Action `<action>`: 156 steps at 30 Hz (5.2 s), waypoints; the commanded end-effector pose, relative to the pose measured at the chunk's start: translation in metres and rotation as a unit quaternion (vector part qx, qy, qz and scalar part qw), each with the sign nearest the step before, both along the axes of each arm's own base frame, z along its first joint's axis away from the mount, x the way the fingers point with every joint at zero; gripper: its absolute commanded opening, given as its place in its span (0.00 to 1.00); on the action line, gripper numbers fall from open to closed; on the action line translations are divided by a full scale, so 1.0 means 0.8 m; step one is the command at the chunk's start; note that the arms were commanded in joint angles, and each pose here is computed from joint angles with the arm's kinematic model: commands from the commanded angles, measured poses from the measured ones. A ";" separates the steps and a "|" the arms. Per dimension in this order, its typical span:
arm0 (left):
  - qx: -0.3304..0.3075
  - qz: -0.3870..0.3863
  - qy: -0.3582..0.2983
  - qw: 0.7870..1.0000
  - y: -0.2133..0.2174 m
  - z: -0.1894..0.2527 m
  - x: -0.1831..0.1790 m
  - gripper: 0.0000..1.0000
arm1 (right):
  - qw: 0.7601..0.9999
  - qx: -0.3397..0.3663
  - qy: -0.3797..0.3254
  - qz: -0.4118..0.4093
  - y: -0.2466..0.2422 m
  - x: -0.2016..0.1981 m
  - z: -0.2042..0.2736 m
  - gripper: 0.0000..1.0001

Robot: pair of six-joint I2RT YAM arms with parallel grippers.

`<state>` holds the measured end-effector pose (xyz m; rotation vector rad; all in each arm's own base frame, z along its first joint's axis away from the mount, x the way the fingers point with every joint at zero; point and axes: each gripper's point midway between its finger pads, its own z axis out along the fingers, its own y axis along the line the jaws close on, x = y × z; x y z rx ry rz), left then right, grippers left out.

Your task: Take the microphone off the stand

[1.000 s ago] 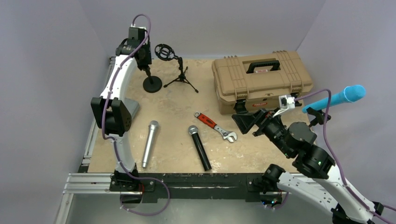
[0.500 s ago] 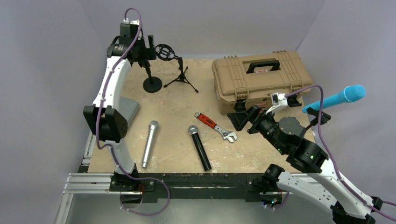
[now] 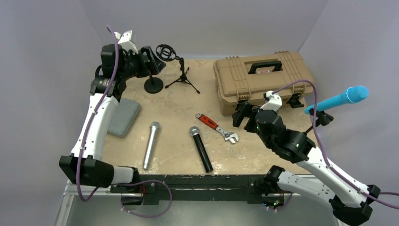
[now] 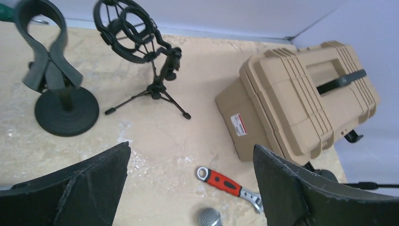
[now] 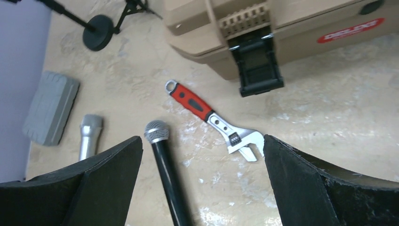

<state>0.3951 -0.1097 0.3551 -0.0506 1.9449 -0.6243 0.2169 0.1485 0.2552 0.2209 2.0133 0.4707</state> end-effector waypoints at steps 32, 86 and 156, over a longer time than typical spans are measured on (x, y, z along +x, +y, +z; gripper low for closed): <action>-0.071 -0.129 -0.083 0.986 -0.063 0.032 -0.038 0.97 | 0.888 -0.105 -0.181 -0.409 -0.197 0.007 0.195 0.91; -0.086 -0.141 -0.060 0.984 -0.076 0.016 -0.031 0.96 | 0.741 -0.204 -0.134 -0.626 -0.308 0.004 0.176 0.90; -0.126 -0.169 -0.065 0.975 -0.088 0.035 -0.050 0.96 | 0.801 -0.172 -0.193 -0.540 -0.349 0.014 0.221 0.06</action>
